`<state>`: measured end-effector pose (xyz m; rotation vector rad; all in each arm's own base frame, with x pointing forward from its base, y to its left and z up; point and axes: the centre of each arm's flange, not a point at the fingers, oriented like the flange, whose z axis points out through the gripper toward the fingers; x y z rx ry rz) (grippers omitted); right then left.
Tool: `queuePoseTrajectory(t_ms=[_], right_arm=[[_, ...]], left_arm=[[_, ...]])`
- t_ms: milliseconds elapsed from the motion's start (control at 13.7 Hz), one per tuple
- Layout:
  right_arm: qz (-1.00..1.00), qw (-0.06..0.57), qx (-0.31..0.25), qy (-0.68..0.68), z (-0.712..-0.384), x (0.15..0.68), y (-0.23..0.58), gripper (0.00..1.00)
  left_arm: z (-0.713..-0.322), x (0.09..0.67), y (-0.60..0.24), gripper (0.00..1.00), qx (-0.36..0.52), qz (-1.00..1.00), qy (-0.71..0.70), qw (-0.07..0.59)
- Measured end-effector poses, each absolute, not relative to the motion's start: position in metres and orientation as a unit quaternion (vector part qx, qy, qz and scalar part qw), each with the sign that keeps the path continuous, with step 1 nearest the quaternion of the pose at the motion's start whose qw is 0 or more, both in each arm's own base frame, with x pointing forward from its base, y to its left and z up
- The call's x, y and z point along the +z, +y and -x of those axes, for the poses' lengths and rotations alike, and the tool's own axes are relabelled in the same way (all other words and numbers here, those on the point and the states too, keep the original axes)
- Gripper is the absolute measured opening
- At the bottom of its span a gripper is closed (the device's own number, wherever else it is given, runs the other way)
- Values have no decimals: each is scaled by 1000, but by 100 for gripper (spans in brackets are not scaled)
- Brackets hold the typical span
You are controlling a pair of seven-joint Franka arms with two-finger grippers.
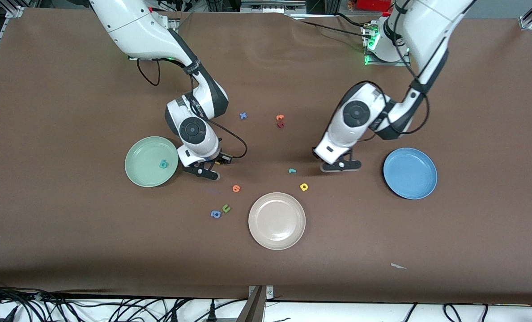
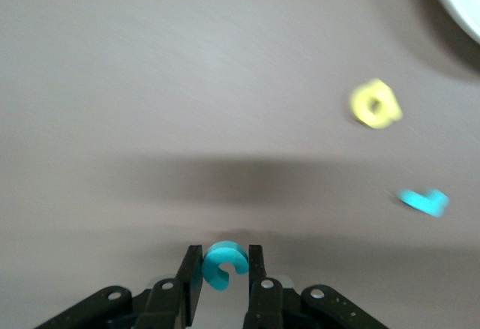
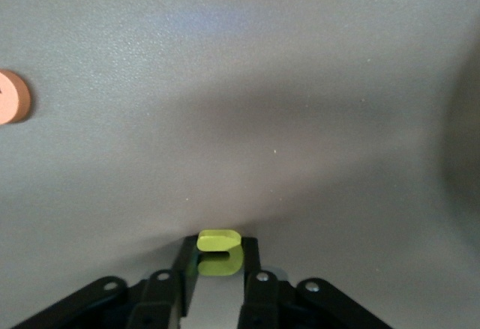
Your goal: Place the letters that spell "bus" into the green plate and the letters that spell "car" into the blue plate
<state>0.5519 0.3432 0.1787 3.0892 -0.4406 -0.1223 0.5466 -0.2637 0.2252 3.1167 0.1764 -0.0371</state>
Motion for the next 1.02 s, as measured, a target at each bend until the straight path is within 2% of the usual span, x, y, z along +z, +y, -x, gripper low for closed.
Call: queuePoseTrajectory(t_ms=[364,582,800,873,1019], right_arm=[[-992,28,-32,-116,-577,225,306,27],[-992,69,-67,-83,-590,255,237,27],[-989,87,-101,-56,-579,238,173,27],[-988,91,-110,-52,-573,230,162,32],[-987,93,-118,-50,-569,224,158,53]], left_arm=[[-588,241,-136,29,-21,-998,62,-6],[-601,251,-81,29,-24,-999,31,-9],[-603,246,-50,29,-34,-999,9,-8],[-603,242,-42,29,-38,-999,7,-8],[-603,231,-27,29,-44,-999,4,-14]])
